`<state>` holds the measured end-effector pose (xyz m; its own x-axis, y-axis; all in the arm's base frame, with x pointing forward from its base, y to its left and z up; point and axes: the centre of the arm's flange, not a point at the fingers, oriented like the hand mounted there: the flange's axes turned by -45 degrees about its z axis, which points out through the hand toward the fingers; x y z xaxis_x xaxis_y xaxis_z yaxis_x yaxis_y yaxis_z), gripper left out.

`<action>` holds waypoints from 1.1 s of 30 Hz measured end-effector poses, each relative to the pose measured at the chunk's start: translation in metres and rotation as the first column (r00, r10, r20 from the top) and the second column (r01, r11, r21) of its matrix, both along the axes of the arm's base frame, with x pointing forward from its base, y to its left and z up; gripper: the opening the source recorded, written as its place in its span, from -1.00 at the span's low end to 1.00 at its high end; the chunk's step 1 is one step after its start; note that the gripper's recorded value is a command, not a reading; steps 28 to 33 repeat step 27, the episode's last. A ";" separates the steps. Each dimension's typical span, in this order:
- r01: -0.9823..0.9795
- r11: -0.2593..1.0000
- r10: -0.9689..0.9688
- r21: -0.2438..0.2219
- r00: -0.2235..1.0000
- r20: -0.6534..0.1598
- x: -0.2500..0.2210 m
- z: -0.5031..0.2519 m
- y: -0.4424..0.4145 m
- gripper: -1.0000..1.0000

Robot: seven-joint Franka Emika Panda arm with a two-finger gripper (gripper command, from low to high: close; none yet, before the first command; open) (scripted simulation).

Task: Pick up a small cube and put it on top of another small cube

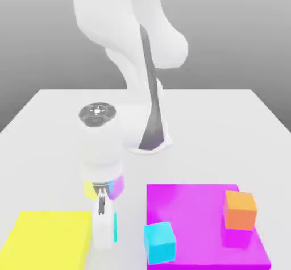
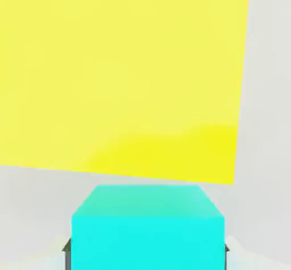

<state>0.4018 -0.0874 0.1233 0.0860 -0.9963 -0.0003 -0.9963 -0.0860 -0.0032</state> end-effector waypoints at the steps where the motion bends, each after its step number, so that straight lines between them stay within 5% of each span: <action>1: 0.001 1.000 -0.001 0.001 1.000 0.001 0.000 0.003 0.000 -1.00; 9: 0.000 1.000 0.000 0.000 1.000 0.001 0.001 0.061 0.000 -1.00; 19: -0.471 0.882 0.471 -0.006 0.882 -0.003 0.104 0.181 0.107 -1.00; 23: -0.500 0.866 0.500 -0.002 0.866 -0.002 0.112 0.149 0.111 -1.00; 24: -0.502 0.865 0.502 -0.002 0.865 -0.001 0.112 0.138 0.112 1.00; 33: -0.502 0.865 0.502 -0.002 0.865 -0.001 0.112 0.138 0.112 1.00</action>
